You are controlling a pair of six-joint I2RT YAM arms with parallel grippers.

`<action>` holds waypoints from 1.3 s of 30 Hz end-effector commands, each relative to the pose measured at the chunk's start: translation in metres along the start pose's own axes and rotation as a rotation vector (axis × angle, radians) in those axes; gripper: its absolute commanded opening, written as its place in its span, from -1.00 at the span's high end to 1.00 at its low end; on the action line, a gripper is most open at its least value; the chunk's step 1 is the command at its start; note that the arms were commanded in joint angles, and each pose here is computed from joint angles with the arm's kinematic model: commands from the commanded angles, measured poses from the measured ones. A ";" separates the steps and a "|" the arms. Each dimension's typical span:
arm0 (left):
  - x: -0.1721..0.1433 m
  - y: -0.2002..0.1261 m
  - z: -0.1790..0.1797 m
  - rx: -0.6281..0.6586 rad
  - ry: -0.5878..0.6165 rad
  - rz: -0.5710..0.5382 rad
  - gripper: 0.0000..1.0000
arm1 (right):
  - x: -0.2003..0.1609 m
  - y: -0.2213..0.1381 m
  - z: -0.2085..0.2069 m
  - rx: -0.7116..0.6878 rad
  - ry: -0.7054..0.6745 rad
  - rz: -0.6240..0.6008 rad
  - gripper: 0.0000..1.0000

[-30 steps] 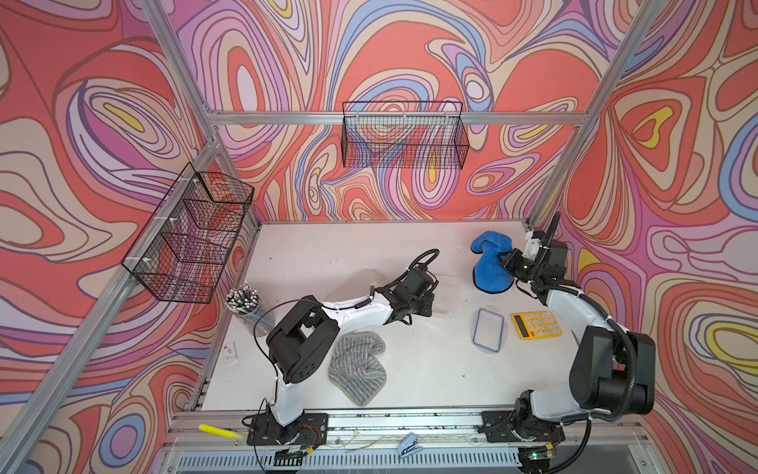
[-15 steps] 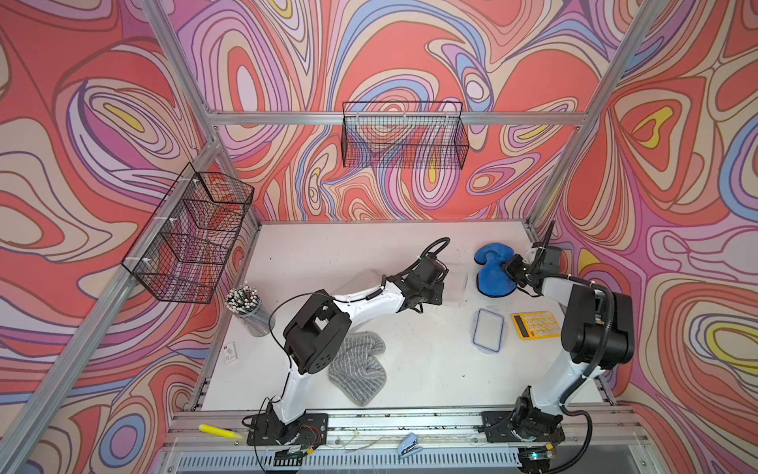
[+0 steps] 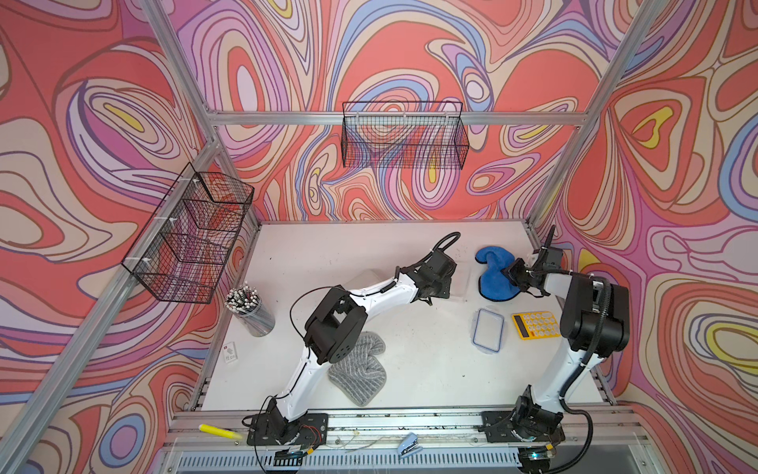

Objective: Wipe the insides of the lunch boxes
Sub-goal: Place the lunch box at the center of the board.

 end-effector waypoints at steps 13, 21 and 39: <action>-0.009 0.022 0.015 0.063 -0.020 0.075 1.00 | -0.003 -0.012 -0.004 -0.083 -0.036 0.017 0.37; -0.008 0.024 0.015 0.062 -0.021 0.075 0.96 | 0.004 -0.030 0.012 -0.065 -0.067 -0.032 0.02; -0.004 0.020 0.014 0.056 -0.026 0.068 0.50 | 0.010 -0.066 0.035 -0.094 -0.148 -0.084 -0.96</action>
Point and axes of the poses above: each gripper's point midway between its finger pads, its own y axis out along the fingers, its own z axis along the line the jaws close on, x = y × z, the point moved 1 cm from there along -y, back along the fingers, and after that the axes turned 14 degrees about y, right-handed, at the moved point
